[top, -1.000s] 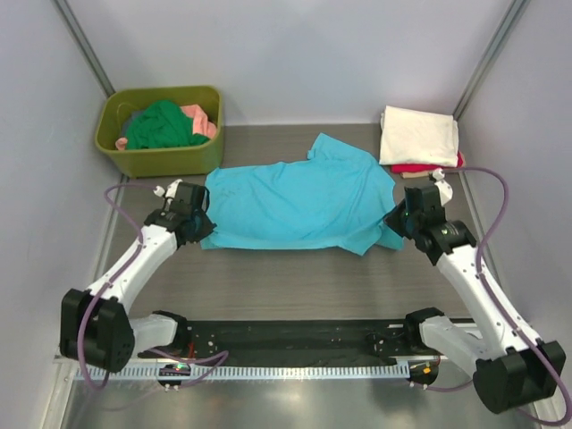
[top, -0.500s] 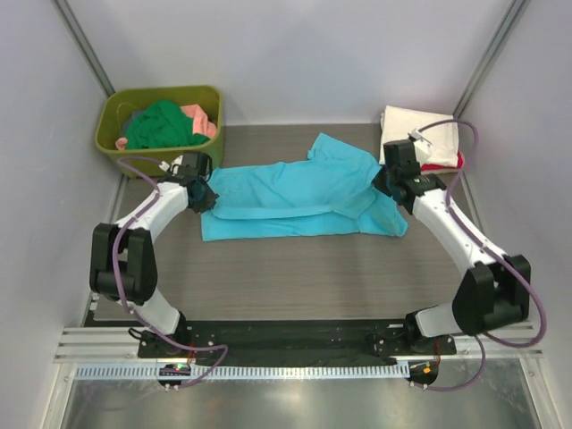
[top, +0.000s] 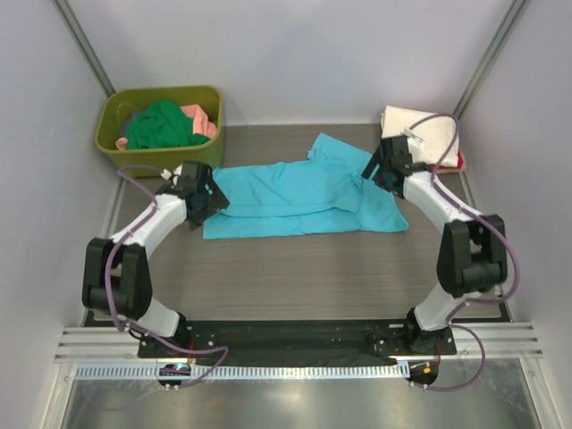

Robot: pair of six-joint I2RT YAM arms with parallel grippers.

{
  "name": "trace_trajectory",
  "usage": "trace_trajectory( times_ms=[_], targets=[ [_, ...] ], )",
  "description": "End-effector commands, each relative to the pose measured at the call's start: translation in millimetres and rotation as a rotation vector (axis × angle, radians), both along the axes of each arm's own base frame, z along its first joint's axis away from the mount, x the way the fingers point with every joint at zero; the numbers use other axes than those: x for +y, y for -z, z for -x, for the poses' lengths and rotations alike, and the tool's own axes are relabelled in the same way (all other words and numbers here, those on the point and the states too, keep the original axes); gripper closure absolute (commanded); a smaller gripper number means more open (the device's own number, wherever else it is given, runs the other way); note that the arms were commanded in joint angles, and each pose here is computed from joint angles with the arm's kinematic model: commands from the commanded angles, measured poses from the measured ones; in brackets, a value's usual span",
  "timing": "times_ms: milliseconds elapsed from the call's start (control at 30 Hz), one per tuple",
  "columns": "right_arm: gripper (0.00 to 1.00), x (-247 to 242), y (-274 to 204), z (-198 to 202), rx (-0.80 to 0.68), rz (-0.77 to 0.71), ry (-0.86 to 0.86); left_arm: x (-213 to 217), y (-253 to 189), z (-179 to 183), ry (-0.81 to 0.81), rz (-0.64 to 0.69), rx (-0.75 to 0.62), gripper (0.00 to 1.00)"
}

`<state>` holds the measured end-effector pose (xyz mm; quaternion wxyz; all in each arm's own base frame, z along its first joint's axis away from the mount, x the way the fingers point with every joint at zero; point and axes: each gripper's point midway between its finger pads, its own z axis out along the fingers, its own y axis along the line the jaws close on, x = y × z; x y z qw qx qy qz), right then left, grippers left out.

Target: Fold and stack the t-shirts

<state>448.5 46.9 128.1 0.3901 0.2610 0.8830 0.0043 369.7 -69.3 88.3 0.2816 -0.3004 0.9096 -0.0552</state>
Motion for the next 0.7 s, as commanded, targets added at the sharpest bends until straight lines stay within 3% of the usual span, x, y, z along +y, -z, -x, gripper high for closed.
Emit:
trace_trajectory(
  times_ms=[0, 67, 200, 667],
  targets=[
    [0.13, -13, -20, 42, -0.102, -0.063, 0.055, 3, -3, 23, -0.042, 0.038, -0.070, 0.15],
    [0.16, -25, 13, 76, -0.053, -0.090, 0.094, 4, 16, 41, -0.036, 0.040, -0.036, 0.15],
    [0.23, -35, 27, 108, -0.068, -0.176, 0.130, 2, 31, 54, -0.037, 0.074, -0.061, 0.17],
    [0.30, -48, 92, 112, 0.068, -0.261, 0.143, 10, 60, 46, -0.103, 0.072, -0.062, 0.24]
  ],
)
